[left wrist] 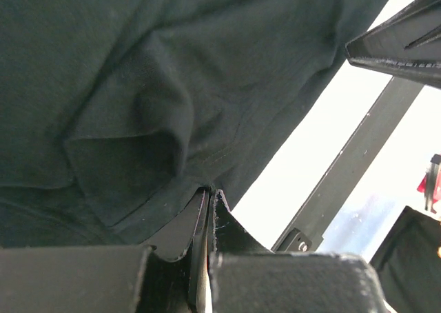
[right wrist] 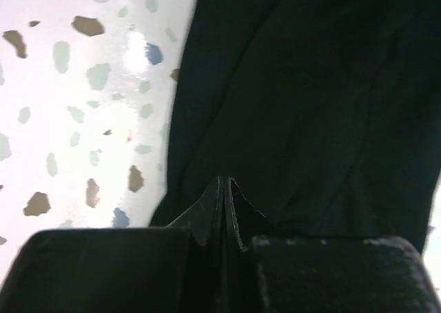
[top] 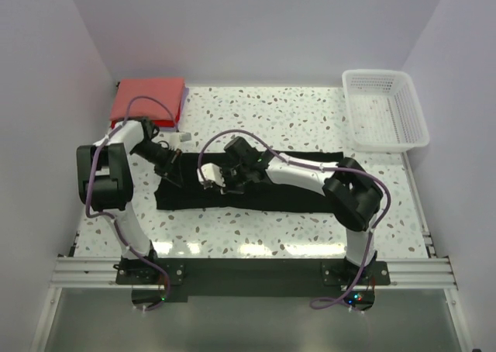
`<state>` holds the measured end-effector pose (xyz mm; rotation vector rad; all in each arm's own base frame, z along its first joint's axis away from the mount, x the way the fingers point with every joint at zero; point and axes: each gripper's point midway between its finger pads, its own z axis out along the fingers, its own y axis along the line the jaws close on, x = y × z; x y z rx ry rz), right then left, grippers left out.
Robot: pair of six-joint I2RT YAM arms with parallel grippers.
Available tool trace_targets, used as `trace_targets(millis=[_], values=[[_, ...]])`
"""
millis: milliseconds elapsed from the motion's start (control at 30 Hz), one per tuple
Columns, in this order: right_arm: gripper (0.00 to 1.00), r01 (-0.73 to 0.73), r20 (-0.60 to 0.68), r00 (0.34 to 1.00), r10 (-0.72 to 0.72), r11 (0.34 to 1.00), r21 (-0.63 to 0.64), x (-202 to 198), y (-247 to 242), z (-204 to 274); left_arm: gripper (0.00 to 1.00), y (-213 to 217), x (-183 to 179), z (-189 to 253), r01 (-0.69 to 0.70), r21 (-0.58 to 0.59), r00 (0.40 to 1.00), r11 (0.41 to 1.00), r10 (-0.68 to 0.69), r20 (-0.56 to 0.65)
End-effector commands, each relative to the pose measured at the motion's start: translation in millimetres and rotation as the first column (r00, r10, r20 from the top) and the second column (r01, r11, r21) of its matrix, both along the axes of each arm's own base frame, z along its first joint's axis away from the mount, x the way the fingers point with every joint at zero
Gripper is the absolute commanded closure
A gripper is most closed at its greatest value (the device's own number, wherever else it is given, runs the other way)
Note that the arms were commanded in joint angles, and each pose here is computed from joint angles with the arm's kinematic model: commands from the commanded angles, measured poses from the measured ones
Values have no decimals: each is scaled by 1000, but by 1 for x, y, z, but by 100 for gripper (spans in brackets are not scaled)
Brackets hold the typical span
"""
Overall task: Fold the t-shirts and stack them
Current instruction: Fold the tshirt
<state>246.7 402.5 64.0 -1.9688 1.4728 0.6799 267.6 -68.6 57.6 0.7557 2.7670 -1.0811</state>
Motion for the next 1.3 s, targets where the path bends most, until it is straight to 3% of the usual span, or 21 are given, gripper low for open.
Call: trace_targets(millis=[0,267,433,633,867,1067,1267], values=[[100,51,54,997,-57,994,101,31,8,41,100,-5,15,25,6,-46,997,999,-2,81],[100,71,57,995,-76,993,93,51,-2,41,100,-14,44,35,-45,-112,996,993,54,73],[98,101,23,995,-101,995,-6,43,-23,28,100,-24,70,40,-111,-186,992,976,121,44],[100,130,31,991,-130,991,-13,25,-50,35,100,-34,98,40,-195,-265,978,944,207,19],[100,155,-22,987,-158,982,-105,1,-80,17,100,-37,133,41,-340,-279,931,898,364,35],[90,187,-26,981,-192,972,-140,-6,-93,10,100,-32,144,37,-390,-255,898,885,426,107],[74,302,-79,949,-307,951,-65,15,-65,27,100,-32,127,22,-403,-222,908,888,419,26]])
